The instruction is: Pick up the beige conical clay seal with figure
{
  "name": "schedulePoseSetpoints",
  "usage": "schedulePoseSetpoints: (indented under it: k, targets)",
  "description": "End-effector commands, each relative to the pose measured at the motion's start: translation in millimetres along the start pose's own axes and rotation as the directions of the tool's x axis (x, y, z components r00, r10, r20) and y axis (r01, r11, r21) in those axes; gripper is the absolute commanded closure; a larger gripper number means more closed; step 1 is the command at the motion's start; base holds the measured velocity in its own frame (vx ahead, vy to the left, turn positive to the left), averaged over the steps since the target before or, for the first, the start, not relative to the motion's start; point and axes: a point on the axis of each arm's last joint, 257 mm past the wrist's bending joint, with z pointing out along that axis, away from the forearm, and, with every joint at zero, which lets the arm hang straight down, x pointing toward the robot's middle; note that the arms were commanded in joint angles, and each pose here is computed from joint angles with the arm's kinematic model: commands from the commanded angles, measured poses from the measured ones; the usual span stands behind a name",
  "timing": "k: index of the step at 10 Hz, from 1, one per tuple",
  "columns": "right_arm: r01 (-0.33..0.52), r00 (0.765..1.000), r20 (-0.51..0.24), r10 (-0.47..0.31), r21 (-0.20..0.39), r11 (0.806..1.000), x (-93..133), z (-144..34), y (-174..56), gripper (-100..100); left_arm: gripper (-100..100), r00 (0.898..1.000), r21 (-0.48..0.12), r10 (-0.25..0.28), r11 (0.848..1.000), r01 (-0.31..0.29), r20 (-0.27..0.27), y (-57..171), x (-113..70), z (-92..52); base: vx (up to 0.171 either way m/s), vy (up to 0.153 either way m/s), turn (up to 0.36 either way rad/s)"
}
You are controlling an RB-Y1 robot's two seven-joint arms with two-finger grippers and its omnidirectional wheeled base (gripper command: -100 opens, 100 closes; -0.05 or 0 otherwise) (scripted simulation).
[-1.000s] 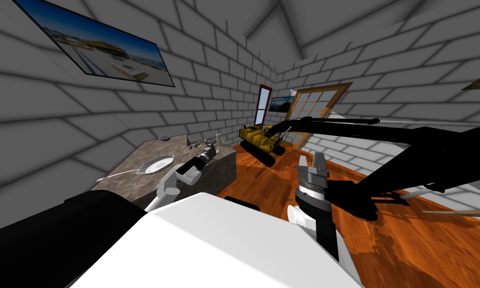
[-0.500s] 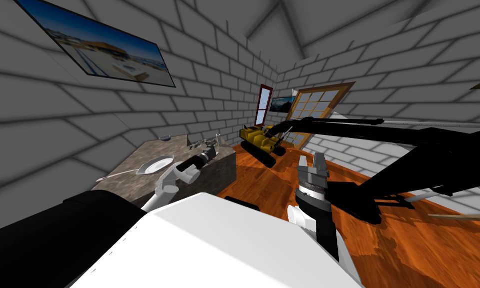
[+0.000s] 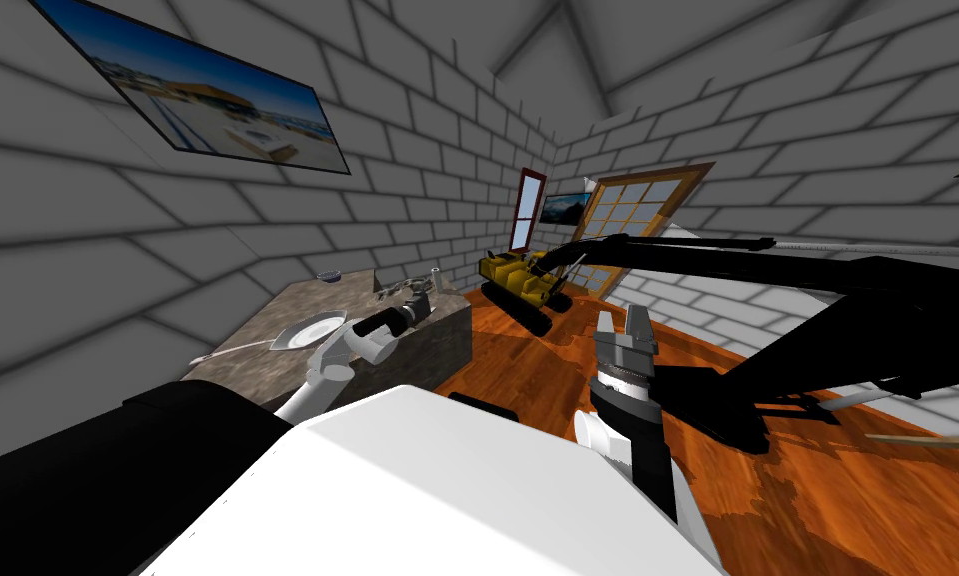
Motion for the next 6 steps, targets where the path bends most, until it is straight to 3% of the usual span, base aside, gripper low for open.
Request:
schedulePoseSetpoints:
  k: [1,6]
  targets:
    - [0.0,1.0,0.0,0.0,0.0,1.0,0,0.0,0,0,-100,1.0,-0.04,-0.011,0.999,0.012,0.014,8,-3.2,-0.7,0.025,0.002,0.008]
    - [0.0,1.0,0.0,0.0,0.0,1.0,0,0.0,0,0,-100,0.998,-0.148,-0.044,0.988,0.05,0.044,26,-11.1,-3.1,0.029,0.01,0.008]
